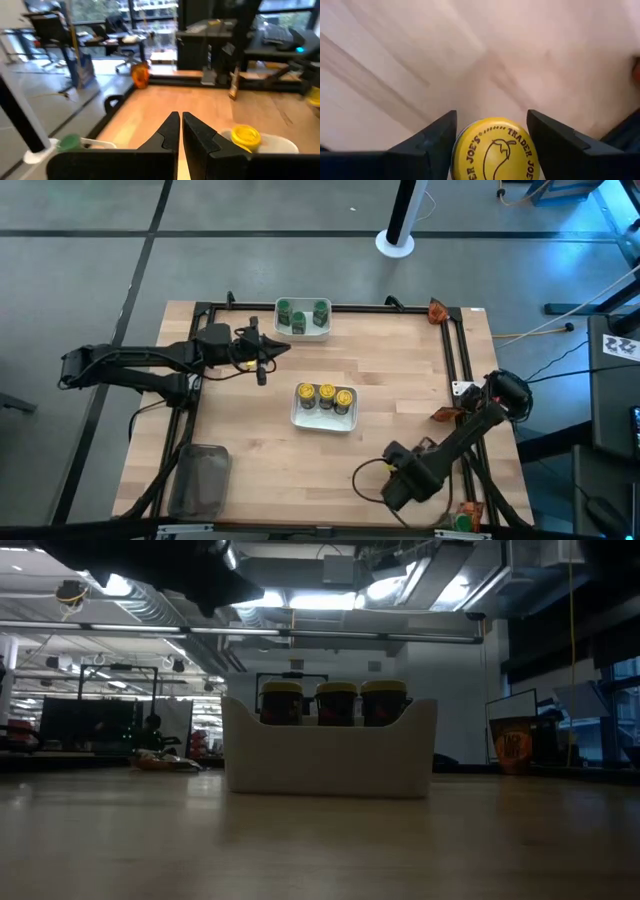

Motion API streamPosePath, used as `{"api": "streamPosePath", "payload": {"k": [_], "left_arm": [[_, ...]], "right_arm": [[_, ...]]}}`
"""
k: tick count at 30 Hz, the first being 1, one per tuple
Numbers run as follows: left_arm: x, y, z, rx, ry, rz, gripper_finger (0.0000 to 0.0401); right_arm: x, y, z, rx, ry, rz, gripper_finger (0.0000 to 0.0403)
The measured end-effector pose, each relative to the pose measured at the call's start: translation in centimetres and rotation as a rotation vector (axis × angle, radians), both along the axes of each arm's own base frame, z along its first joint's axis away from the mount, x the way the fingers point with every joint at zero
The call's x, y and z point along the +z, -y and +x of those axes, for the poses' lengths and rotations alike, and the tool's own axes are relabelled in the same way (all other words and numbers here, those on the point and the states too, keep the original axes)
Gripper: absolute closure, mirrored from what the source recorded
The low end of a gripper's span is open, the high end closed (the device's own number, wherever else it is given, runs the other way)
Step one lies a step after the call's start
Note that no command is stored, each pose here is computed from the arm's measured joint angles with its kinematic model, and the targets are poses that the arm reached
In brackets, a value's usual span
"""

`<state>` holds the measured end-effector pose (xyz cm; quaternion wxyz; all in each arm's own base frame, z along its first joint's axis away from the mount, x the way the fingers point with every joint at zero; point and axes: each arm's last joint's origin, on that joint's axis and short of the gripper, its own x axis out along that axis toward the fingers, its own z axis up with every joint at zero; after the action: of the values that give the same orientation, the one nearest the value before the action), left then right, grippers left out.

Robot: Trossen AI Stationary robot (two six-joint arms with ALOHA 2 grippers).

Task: Sort spices by type
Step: Put the yellow seasoning bottle into the bottom white bin

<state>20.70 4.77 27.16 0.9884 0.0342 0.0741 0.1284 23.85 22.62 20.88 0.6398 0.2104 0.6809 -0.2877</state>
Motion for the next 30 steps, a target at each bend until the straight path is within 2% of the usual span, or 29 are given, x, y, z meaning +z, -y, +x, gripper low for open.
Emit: {"api": "streamPosePath", "payload": {"k": [5,13,26,30], "left_arm": [[-1.1,-0.1,1.1,-0.057,-0.044,0.008,0.0393],[-1.2,-0.2,1.8,-0.059,-0.013,0.021,0.0393],[-1.2,-0.2,1.8,-0.059,-0.013,0.020,0.0393],[-1.2,-0.2,1.8,-0.059,-0.013,0.020,0.0393]], "right_arm": [[0.2,1.1,1.6,0.047,0.072,0.008,0.0171],[0.2,1.5,2.0,0.043,0.097,-0.020,0.0176],[0.3,1.6,2.0,0.044,0.121,-0.049,0.0240],[0.4,1.9,2.1,-0.046,0.100,-0.029,0.0235]]}}
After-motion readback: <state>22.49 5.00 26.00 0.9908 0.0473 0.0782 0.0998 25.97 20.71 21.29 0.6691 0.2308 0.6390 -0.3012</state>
